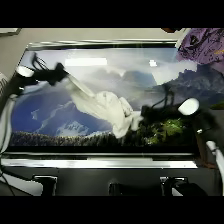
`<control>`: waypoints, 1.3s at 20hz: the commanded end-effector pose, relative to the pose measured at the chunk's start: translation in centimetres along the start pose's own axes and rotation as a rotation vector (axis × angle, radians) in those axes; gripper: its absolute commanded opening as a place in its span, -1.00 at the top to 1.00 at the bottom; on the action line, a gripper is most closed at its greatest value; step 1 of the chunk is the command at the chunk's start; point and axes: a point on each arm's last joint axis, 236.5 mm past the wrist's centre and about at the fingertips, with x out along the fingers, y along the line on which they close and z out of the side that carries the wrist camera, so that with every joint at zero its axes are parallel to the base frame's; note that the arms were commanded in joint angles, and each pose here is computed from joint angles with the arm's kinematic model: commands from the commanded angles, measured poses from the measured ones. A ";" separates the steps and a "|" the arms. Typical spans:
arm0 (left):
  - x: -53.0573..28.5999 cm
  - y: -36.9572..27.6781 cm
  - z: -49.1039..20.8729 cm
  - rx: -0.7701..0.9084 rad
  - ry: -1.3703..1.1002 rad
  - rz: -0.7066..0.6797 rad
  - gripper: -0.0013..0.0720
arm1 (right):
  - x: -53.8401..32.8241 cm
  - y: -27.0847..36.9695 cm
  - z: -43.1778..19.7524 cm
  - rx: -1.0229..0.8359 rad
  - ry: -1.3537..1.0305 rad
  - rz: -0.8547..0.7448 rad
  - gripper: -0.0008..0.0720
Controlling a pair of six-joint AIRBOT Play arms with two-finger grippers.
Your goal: Fold the clothes and pants, and hang the long-sleeved shirts on hangers.
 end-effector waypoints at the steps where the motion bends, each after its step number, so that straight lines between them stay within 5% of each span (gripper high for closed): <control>1: -11.7 -4.5 6.1 0.229 -0.171 0.062 0.92 | -12.3 1.7 10.0 -0.192 -0.371 -0.183 0.86; 6: -30.5 -12.4 6.4 0.478 -0.418 0.179 0.92 | -29.3 10.6 13.3 -0.394 -0.731 -0.137 0.86; 14: -47.6 -13.0 -0.1 0.431 -0.658 0.329 0.92 | -45.5 12.7 7.8 -0.450 -1.118 -0.187 0.86; 18: -42.2 -9.2 -1.1 0.385 -0.473 0.392 0.91 | -37.8 10.4 9.9 -0.295 -0.868 -0.178 0.86; 26: -19.9 9.3 -7.2 0.184 0.086 0.573 0.91 | -6.3 -0.6 14.2 -0.022 -0.023 -0.322 0.86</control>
